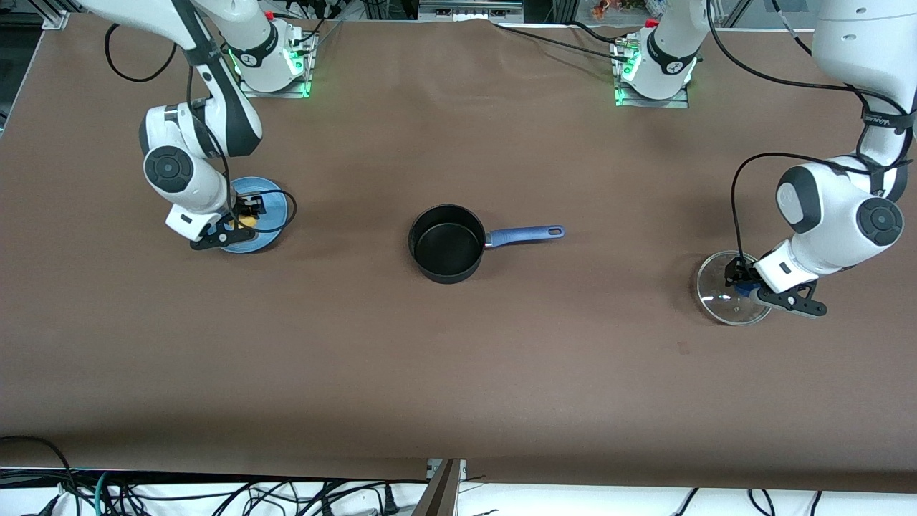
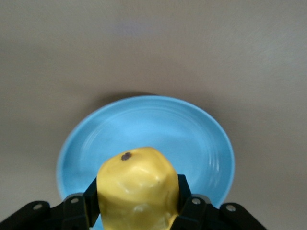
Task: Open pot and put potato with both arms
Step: 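Lower the lid with the left gripper while the right gripper grasps the potato, then carry the potato over the pot with the right gripper while the left gripper withdraws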
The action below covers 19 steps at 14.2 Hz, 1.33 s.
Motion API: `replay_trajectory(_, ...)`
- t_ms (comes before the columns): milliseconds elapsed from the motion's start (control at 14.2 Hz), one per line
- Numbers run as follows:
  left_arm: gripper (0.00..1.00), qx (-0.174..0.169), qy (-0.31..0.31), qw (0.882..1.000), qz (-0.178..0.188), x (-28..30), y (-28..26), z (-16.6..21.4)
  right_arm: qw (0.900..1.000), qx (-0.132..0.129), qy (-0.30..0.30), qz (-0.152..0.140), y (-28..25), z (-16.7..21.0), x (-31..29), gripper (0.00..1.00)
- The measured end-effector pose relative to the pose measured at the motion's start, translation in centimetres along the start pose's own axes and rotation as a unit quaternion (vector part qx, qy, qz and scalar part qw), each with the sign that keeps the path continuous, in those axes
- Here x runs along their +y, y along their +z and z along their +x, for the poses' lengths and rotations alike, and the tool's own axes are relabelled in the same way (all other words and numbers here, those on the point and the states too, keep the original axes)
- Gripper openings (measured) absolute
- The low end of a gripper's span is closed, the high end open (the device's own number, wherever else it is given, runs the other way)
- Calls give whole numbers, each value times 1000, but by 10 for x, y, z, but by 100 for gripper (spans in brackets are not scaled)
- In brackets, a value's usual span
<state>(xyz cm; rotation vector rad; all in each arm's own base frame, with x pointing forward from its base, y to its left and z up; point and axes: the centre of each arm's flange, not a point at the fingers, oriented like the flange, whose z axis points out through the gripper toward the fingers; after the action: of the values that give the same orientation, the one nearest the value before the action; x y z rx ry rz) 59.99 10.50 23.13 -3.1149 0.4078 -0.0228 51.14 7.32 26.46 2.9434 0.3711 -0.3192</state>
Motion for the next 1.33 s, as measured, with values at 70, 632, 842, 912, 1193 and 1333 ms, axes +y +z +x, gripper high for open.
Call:
replay_trajectory(70,67,4,0,1000,-4,-3,6,-2,1000,-8,13,4,-26,9,-10,63)
replay_trajectory(632,100,13,-21,998,-52,-15,-8,1,959,-33,205,195,-147,82,-144,63)
replay_trajectory(842,100,-27,-59,994,-84,3,-92,18,942,-18,259,212,-154,116,-232,63)
replay_trajectory(912,100,-45,-72,993,-81,14,-130,24,938,-6,269,218,-150,124,-265,63)
replay_trajectory(1193,100,-73,-117,988,-63,71,-266,33,941,35,266,208,-92,134,-362,63)
replay_trajectory(1333,100,-81,-134,986,-51,82,-303,25,949,38,254,180,-59,136,-375,63)
